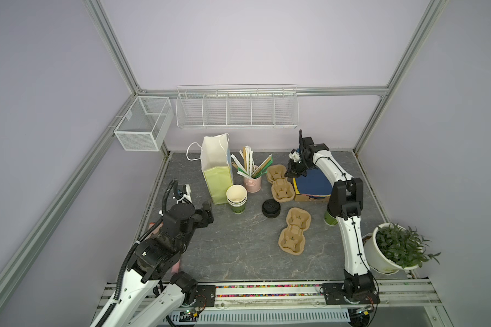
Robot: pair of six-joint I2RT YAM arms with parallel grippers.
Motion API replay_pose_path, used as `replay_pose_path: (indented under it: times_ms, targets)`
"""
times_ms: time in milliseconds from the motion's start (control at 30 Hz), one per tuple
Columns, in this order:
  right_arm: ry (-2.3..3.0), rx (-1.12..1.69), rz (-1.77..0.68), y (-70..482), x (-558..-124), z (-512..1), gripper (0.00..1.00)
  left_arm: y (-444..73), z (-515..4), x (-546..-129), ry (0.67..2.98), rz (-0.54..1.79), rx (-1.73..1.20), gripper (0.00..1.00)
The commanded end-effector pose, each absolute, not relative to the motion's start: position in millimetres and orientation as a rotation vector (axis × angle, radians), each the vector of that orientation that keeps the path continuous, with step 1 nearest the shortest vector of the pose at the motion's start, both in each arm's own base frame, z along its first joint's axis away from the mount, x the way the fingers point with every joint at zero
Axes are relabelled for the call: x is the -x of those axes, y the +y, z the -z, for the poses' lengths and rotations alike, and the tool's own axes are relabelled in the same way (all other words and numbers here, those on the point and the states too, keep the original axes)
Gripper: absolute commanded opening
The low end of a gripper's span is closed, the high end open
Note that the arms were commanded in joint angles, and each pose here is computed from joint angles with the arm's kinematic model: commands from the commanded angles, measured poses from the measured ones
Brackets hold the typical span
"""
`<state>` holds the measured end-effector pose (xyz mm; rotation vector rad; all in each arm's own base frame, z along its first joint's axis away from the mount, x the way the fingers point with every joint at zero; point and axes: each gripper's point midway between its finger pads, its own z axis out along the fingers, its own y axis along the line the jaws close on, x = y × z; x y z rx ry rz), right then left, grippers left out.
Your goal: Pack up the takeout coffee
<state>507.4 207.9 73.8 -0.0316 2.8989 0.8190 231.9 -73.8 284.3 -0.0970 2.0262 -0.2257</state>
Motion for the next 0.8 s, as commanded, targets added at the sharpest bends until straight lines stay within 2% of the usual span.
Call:
replay_pose_path:
  times_ms: [0, 167, 367, 467, 633, 767]
  targets:
    - [2.939, 0.072, -0.742, 204, -503, -63, 0.09, -68, -275, -230, 2.053, 0.178, 0.088, 0.86]
    - [2.881, 0.039, -0.648, 194, -522, -63, 0.09, -68, -275, -230, 2.054, 0.179, 0.085, 0.86]
    - [2.789, -0.005, -0.666, 195, -552, -70, 0.11, -68, -275, -230, 2.056, 0.177, 0.085, 0.86]
    - [2.754, -0.002, -0.667, 198, -561, -81, 0.21, -68, -275, -230, 2.056, 0.175, 0.086, 0.86]
    - [2.682, -0.003, -0.647, 195, -566, -116, 0.48, -68, -275, -230, 2.057, 0.174, 0.085, 0.86]
    - [2.62, -0.007, -0.665, 197, -558, -161, 0.54, -69, -275, -230, 2.058, 0.179, 0.084, 0.86]
